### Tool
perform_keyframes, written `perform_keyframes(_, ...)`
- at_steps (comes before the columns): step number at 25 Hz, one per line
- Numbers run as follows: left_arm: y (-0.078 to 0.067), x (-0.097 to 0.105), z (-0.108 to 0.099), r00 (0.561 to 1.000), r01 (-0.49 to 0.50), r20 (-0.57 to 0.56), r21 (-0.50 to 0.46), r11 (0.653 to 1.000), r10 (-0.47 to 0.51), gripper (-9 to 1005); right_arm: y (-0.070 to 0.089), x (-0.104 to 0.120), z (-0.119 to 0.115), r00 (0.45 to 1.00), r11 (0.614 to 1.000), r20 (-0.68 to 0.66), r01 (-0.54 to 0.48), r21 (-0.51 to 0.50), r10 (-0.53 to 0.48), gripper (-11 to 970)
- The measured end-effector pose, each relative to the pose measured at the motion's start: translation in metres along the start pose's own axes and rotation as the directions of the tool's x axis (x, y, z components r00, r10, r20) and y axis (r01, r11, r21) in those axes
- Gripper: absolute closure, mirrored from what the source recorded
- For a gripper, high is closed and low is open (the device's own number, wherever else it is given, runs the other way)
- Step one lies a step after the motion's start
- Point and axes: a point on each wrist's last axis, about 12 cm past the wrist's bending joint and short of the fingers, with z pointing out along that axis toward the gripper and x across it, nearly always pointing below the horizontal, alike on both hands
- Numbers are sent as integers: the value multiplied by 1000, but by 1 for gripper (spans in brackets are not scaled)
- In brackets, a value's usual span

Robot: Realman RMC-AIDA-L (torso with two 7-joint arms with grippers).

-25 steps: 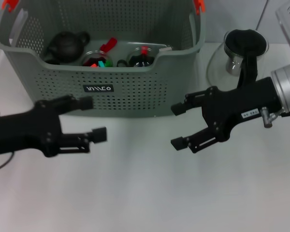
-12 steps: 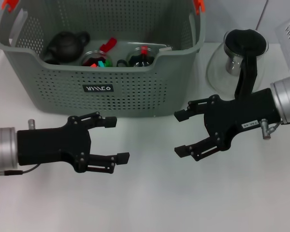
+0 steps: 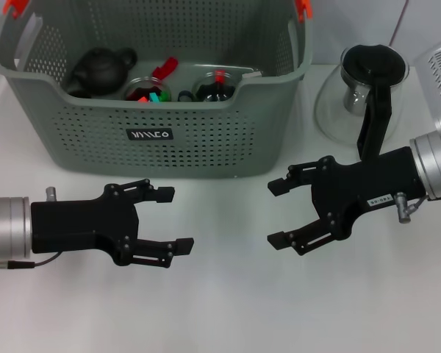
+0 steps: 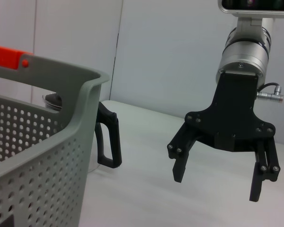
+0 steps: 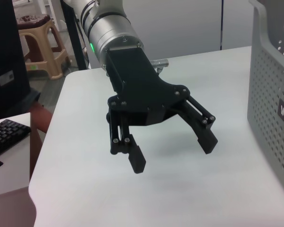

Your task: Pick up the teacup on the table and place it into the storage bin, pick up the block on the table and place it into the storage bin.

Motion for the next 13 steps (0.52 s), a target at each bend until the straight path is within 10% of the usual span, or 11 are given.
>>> perform_keyframes(13,3,-4,8,1000,-9,-16,15,1000,9,46,1,5,-7,1000,1000,-29,-4,-8,4,32)
